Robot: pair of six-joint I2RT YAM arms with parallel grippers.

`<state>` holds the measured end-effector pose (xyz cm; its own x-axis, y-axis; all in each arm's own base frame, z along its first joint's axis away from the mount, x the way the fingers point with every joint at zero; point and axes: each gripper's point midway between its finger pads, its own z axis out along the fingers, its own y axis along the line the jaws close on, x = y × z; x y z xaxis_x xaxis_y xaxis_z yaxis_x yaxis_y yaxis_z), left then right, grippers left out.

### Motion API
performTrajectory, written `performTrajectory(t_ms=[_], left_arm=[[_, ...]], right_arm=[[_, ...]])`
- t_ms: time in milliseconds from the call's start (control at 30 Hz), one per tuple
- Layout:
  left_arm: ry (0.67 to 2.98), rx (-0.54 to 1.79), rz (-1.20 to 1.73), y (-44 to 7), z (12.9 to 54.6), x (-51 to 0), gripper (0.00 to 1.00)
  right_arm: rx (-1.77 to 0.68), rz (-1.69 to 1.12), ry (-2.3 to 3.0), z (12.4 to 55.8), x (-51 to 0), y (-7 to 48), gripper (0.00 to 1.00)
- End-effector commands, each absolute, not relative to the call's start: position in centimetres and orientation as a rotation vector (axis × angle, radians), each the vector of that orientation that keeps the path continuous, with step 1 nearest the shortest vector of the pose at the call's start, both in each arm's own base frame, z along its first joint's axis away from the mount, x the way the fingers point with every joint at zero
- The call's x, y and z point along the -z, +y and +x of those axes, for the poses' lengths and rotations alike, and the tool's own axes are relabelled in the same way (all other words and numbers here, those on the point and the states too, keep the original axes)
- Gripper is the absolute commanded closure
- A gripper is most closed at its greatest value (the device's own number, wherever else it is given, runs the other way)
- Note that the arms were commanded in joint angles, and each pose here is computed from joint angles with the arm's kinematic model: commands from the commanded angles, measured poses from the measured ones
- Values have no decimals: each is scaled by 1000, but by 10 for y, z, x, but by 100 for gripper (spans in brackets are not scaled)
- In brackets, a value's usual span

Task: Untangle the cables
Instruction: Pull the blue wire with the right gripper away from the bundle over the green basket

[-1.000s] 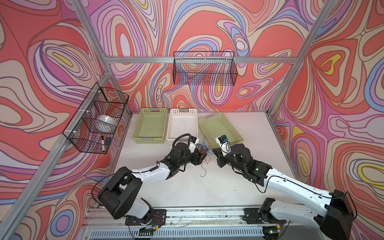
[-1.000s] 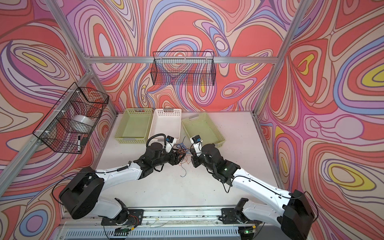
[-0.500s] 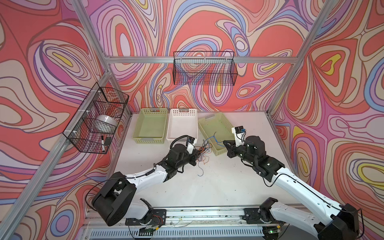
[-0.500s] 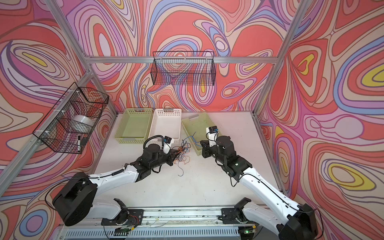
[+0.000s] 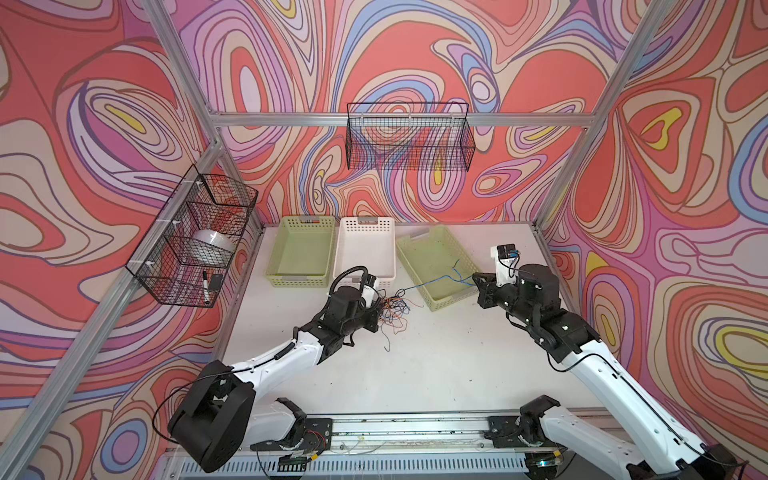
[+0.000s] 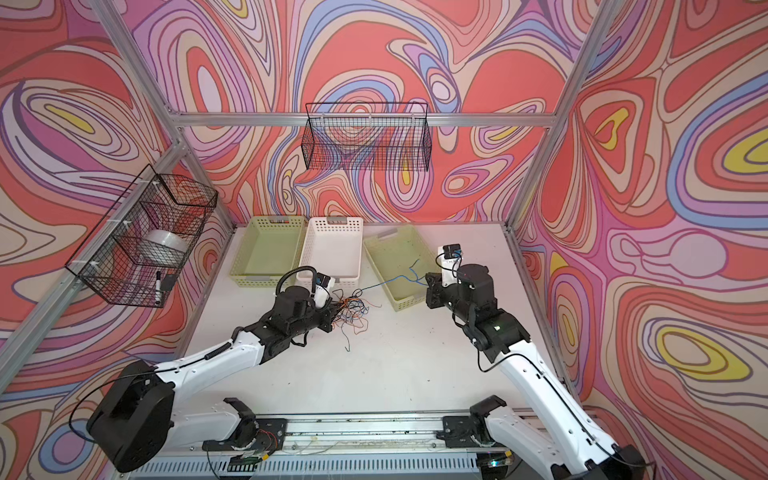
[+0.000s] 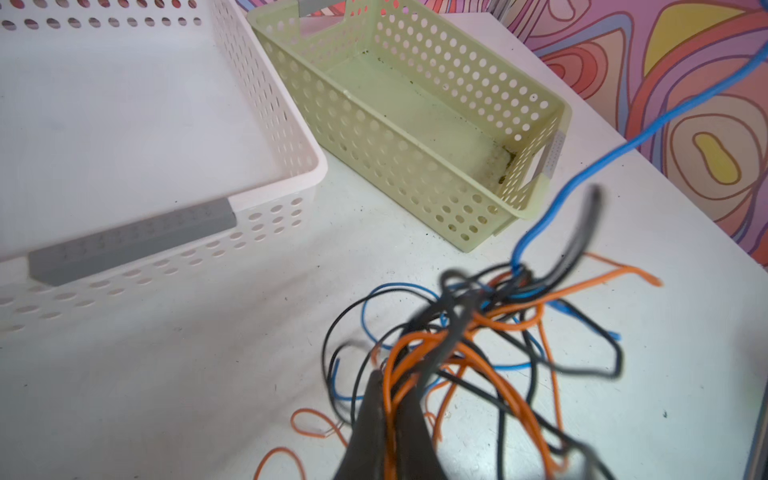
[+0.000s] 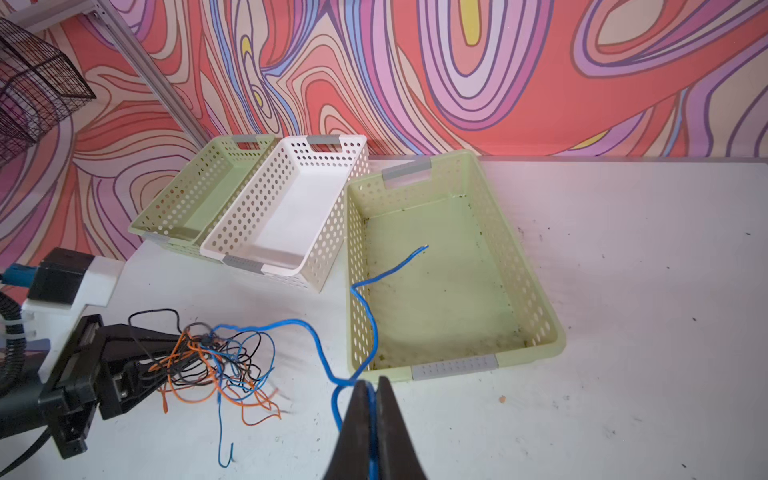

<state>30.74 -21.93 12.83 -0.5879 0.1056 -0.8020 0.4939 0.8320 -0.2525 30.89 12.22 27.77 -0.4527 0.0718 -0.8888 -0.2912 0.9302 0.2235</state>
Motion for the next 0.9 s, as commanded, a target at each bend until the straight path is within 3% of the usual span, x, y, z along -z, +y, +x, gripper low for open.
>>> performTrajectory(t_ms=[0,200,533,567,667,700,867], left_arm=[[2352,359,400,-177,300,-85,100],[2406,332,383,-167,300,-73,100],[2435,382,421,-176,299,-75,100],[2425,429,444,-183,298,-79,92],[2362,535,536,-207,294,-91,57],[2341,541,570,-214,293,-95,50],[2233,595,661,-238,287,-118,36]], right_arm=[[-230,-20,1901,318,-314,75,100],[-136,48,1897,316,-321,43,100],[-154,-67,1933,318,-312,55,100],[-211,-131,1931,319,-310,68,100],[-453,-297,1943,316,-299,111,100],[-518,-338,1941,314,-295,123,100],[-607,-497,1916,301,-284,159,100]])
